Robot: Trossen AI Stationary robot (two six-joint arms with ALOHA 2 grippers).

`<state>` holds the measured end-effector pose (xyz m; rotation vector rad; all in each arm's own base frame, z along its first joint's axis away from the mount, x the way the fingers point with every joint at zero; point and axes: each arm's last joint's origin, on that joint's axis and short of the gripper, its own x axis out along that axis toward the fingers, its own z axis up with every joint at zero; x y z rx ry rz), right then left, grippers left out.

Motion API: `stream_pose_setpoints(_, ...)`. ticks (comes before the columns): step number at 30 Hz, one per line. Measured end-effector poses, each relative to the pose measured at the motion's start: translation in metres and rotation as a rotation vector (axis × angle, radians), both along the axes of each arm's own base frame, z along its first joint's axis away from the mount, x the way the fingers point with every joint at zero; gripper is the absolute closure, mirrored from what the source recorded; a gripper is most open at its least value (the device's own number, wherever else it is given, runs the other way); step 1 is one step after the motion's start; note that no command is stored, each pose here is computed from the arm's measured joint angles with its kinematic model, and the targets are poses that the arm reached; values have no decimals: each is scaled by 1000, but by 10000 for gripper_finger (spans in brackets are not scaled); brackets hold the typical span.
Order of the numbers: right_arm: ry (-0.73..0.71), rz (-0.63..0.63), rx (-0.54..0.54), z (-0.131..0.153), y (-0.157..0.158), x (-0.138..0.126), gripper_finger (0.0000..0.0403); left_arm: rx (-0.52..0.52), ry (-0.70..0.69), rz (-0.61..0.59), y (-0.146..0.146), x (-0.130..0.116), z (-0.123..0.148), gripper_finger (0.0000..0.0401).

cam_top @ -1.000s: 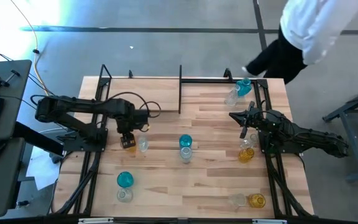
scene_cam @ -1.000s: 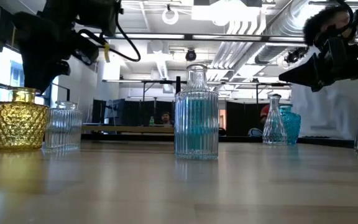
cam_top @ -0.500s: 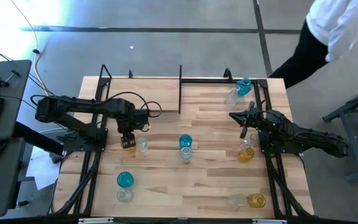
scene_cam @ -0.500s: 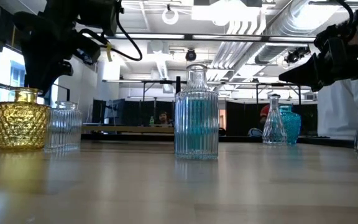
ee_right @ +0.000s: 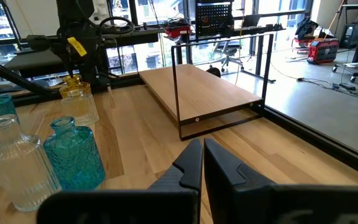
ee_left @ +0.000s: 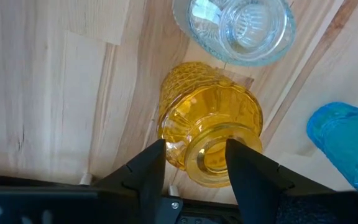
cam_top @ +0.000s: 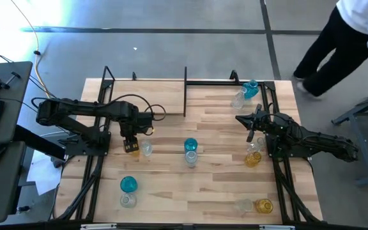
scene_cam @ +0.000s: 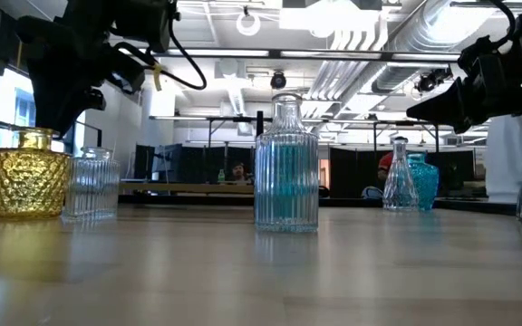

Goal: Sort vases onto shelf
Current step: Put the yellow vase on the shelf

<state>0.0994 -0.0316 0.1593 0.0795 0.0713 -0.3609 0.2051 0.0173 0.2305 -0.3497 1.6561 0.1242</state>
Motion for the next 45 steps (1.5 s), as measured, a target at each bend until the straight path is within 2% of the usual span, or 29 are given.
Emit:
stream_pose_setpoints(8,-1,0,-1,0,0,0,402,-7,35,-20,0,-4,0,245)
stream_pose_setpoints(21,0,0,0,0,0,0,402,-20,11,-50,-1,-2,0,245)
stream_pose_setpoints(26,0,0,0,0,0,0,402,-64,23,-38,-3,-5,-10,245)
stream_pose_setpoints(32,0,0,0,0,0,0,402,-67,57,-37,-3,-10,-18,248)
stream_pose_setpoints(37,0,0,0,0,0,0,402,-68,58,-37,-3,-10,-18,279)
stream_pose_setpoints(45,0,0,0,0,0,0,402,-88,56,-42,-4,-10,-18,356)
